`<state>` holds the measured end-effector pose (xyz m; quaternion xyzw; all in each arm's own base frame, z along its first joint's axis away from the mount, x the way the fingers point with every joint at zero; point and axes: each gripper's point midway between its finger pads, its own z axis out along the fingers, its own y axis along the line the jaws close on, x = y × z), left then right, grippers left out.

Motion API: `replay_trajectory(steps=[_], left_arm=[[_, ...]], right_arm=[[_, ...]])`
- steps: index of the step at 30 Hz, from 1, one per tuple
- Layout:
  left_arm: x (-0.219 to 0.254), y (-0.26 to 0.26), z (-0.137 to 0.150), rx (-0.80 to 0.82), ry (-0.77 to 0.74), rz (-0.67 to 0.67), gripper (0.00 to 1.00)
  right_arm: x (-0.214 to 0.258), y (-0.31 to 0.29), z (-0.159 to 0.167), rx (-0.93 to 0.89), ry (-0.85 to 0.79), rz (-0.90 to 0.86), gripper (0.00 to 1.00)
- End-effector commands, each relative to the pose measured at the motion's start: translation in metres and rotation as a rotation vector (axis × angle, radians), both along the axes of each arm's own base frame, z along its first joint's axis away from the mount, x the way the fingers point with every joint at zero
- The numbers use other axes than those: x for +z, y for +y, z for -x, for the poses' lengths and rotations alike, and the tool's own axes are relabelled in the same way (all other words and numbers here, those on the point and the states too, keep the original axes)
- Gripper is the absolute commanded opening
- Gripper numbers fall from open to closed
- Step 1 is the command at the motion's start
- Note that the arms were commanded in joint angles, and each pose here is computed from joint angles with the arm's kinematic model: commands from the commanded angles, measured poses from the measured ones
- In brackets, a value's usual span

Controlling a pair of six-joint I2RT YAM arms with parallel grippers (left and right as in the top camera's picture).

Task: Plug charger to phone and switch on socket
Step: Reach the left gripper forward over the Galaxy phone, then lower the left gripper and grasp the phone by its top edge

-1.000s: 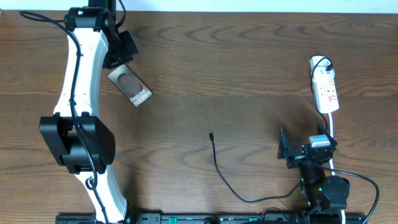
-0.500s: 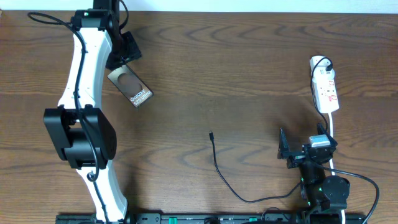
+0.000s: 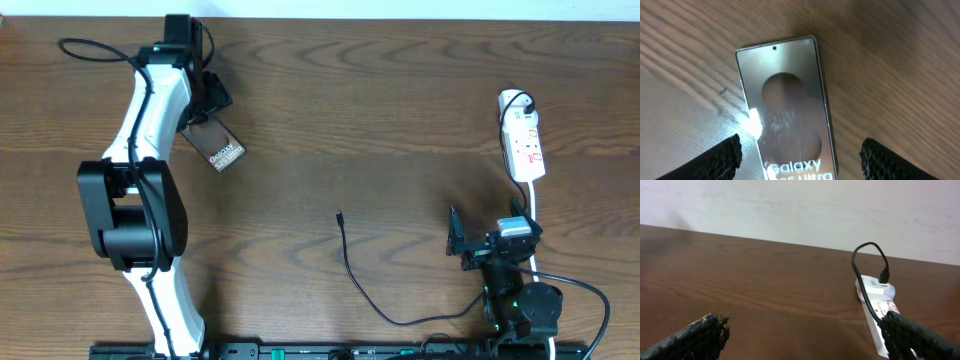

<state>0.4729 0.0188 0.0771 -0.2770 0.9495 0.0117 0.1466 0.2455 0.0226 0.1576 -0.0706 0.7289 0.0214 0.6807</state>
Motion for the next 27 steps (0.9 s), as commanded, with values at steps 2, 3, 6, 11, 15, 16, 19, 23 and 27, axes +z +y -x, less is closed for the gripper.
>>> replay_trajectory(steps=[2,3,6,11,15,16,19,23,27], left_arm=[[-0.034,0.004,0.009,0.033,0.028,-0.02,0.79],[-0.037,0.004,0.01,0.034,0.027,-0.02,0.78],[-0.05,0.004,0.013,0.036,0.03,-0.02,0.78],[-0.067,0.004,0.019,0.035,0.05,-0.02,0.79],[-0.074,0.004,0.021,0.035,0.066,-0.02,0.79],[-0.075,0.004,0.021,0.035,0.068,-0.02,0.79],[-0.077,0.004,0.021,0.034,0.072,-0.02,0.88],[-0.076,0.004,0.018,0.034,0.061,-0.02,0.94],[-0.077,0.004,0.022,0.034,0.075,-0.019,0.95]], right_arm=[[0.0,-0.001,0.0,-0.003,-0.002,0.01,0.99],[0.0,-0.001,0.0,-0.003,-0.002,0.01,0.99],[0.0,-0.001,0.0,-0.003,-0.002,0.01,0.99],[0.0,-0.001,0.0,-0.003,-0.002,0.01,0.99],[0.0,-0.001,0.0,-0.003,-0.002,0.01,0.99],[0.0,-0.001,0.0,-0.003,-0.002,0.01,0.99],[0.0,-0.001,0.0,-0.003,-0.002,0.01,0.99],[0.0,-0.001,0.0,-0.003,-0.002,0.01,0.99],[0.0,-0.001,0.0,-0.003,-0.002,0.01,0.99]])
